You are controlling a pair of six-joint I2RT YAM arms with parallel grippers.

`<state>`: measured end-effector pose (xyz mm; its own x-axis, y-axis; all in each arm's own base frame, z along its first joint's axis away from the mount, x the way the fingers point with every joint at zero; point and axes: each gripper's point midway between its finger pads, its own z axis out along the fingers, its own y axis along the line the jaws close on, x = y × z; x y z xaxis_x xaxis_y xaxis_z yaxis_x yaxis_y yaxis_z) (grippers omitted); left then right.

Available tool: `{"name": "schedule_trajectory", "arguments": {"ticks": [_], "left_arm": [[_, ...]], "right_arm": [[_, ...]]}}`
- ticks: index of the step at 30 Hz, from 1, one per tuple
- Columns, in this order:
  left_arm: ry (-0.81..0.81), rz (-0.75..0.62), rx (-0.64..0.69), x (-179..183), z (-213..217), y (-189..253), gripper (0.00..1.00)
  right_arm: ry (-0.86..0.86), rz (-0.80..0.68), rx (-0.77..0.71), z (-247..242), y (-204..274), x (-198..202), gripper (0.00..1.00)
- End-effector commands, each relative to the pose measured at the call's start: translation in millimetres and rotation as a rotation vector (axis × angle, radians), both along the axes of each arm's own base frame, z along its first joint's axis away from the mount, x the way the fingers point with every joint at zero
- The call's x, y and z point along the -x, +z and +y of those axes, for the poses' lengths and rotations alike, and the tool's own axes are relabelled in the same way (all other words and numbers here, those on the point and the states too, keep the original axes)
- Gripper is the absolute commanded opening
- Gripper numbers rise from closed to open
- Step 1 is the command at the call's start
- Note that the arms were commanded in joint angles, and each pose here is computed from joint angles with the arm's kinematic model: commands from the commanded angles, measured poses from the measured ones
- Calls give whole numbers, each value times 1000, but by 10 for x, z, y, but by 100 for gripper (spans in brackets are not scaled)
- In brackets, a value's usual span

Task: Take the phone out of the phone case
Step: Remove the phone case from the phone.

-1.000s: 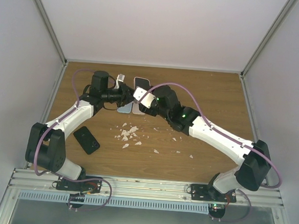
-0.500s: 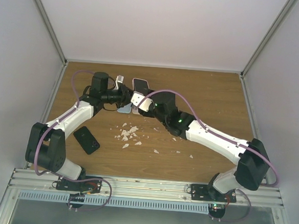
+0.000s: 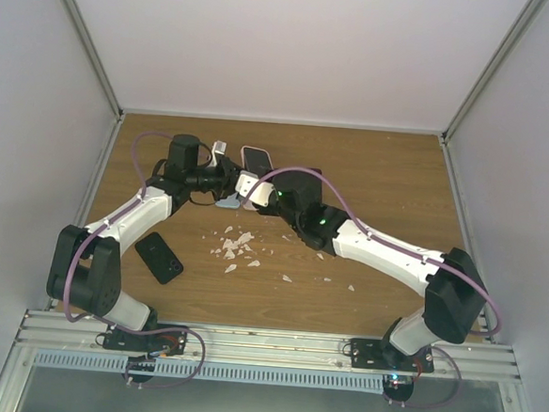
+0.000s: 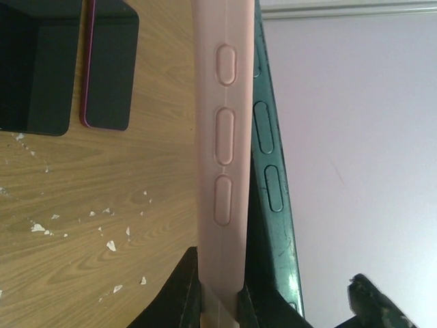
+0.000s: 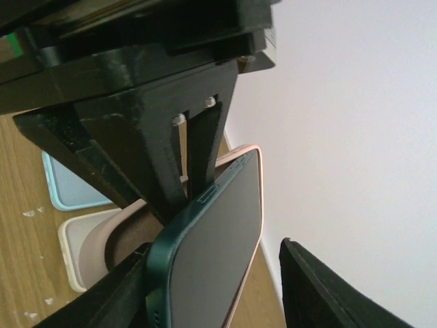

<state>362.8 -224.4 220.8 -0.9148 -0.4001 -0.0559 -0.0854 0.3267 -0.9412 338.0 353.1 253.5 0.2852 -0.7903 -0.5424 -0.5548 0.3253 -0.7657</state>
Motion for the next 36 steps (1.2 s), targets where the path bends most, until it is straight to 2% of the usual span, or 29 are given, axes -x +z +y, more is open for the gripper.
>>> {"name": "schedule_trajectory", "arguments": {"ticks": [1,7,16,36], "left_arm": [[-96,-146,97,92,-130,468,0],[-97,-142,98,96,-134,452,0],[-91,-134,87,105,-128,393,0],[24,-83,-104,-140,77,-103,0]], "right_arm": [[-70,-11,83,-158,-198,-134,44],[-77,-72,68,-185,-68,-174,20],[-76,-100,36,-155,119,-226,2],[-1,-11,-85,-156,719,-9,1]]}}
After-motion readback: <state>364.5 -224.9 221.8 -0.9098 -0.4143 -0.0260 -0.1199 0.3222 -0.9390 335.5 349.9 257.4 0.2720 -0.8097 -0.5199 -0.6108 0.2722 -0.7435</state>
